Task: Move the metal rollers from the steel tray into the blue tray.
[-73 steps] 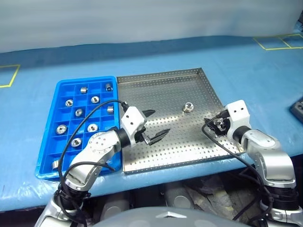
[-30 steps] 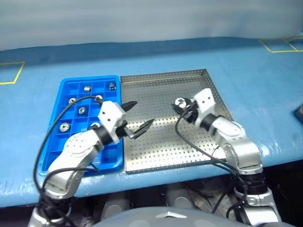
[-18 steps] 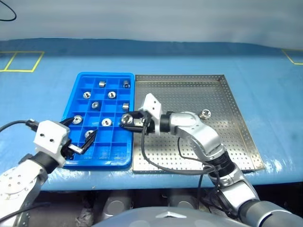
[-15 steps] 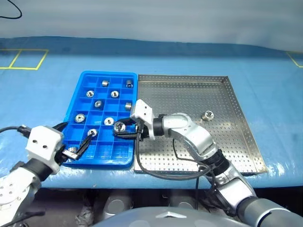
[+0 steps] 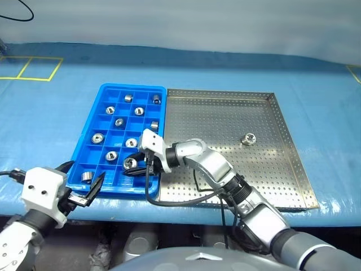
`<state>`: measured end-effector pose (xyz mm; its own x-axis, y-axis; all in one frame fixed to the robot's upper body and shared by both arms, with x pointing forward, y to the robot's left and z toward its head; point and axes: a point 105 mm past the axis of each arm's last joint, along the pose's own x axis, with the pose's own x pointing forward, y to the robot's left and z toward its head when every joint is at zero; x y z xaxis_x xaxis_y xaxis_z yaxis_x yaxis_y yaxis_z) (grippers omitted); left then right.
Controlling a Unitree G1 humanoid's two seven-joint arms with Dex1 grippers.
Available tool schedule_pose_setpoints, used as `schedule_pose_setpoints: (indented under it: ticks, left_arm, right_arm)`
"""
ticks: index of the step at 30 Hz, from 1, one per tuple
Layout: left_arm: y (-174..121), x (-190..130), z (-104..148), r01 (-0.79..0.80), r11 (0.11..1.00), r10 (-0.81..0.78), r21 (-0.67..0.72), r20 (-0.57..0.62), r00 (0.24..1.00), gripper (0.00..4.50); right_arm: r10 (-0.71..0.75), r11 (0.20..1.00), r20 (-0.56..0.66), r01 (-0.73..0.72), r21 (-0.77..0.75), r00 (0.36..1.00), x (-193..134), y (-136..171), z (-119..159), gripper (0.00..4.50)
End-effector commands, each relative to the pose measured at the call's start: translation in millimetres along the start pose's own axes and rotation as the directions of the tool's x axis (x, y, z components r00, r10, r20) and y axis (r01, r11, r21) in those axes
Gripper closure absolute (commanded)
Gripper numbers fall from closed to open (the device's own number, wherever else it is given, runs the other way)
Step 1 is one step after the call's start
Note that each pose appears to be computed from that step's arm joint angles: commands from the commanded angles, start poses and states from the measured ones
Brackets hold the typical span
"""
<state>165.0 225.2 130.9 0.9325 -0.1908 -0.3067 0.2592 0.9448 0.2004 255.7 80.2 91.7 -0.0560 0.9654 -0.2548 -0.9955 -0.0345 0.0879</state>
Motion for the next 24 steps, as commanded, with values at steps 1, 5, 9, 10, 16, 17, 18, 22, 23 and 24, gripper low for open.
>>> schedule_pose_setpoints:
  ticks: [1, 5, 9, 10, 16, 17, 18, 22, 23, 24]
  left_arm:
    - [-6, 0, 10, 0.008, 1.000, -0.009, 0.023, 0.047, 0.999, 0.08]
    - [-9, 3, 10, 0.013, 1.000, -0.014, 0.022, 0.047, 0.999, 0.08]
    - [-11, 6, 11, 0.018, 1.000, -0.020, 0.022, 0.052, 0.998, 0.08]
    - [-11, 6, 11, 0.019, 1.000, -0.020, 0.022, 0.052, 0.998, 0.08]
    - [-12, 10, 12, 0.029, 0.999, -0.030, 0.025, 0.050, 0.998, 0.08]
    - [-12, 10, 12, 0.031, 0.999, -0.032, 0.026, 0.050, 0.998, 0.08]
    - [-12, 11, 12, 0.032, 0.999, -0.034, 0.026, 0.050, 0.998, 0.08]
    - [-13, 12, 13, 0.041, 0.999, -0.042, 0.028, 0.053, 0.998, 0.08]
    - [-14, 13, 13, 0.044, 0.999, -0.046, 0.028, 0.055, 0.997, 0.08]
    - [-14, 14, 14, 0.049, 0.998, -0.051, 0.028, 0.057, 0.997, 0.08]
  right_arm:
    - [0.031, 0.998, 0.025, -0.029, -0.046, 0.999, 8, 5, 11, 2.79]
    - [0.037, 0.998, 0.020, -0.036, -0.044, 0.999, 12, 6, 10, 2.79]
    - [0.047, 0.998, 0.022, -0.046, -0.043, 0.999, 15, 9, 10, 2.79]
    - [0.052, 0.998, 0.023, -0.051, -0.045, 0.998, 15, 11, 11, 2.79]
    - [0.075, 0.996, 0.016, -0.074, -0.047, 0.997, 17, 17, 10, 2.79]
    - [0.079, 0.996, 0.013, -0.079, -0.047, 0.997, 18, 18, 9, 2.79]
    - [0.084, 0.995, 0.008, -0.083, -0.047, 0.996, 18, 20, 8, 2.79]
    - [0.065, 0.995, 0.027, -0.063, -0.076, 0.998, 18, 19, 10, 1.46]
    - [0.037, 0.995, 0.056, -0.032, -0.093, 0.998, 18, 16, 15, 1.15]
    - [0.013, 0.995, 0.069, -0.006, -0.103, 0.998, 16, 13, 18, 0.82]
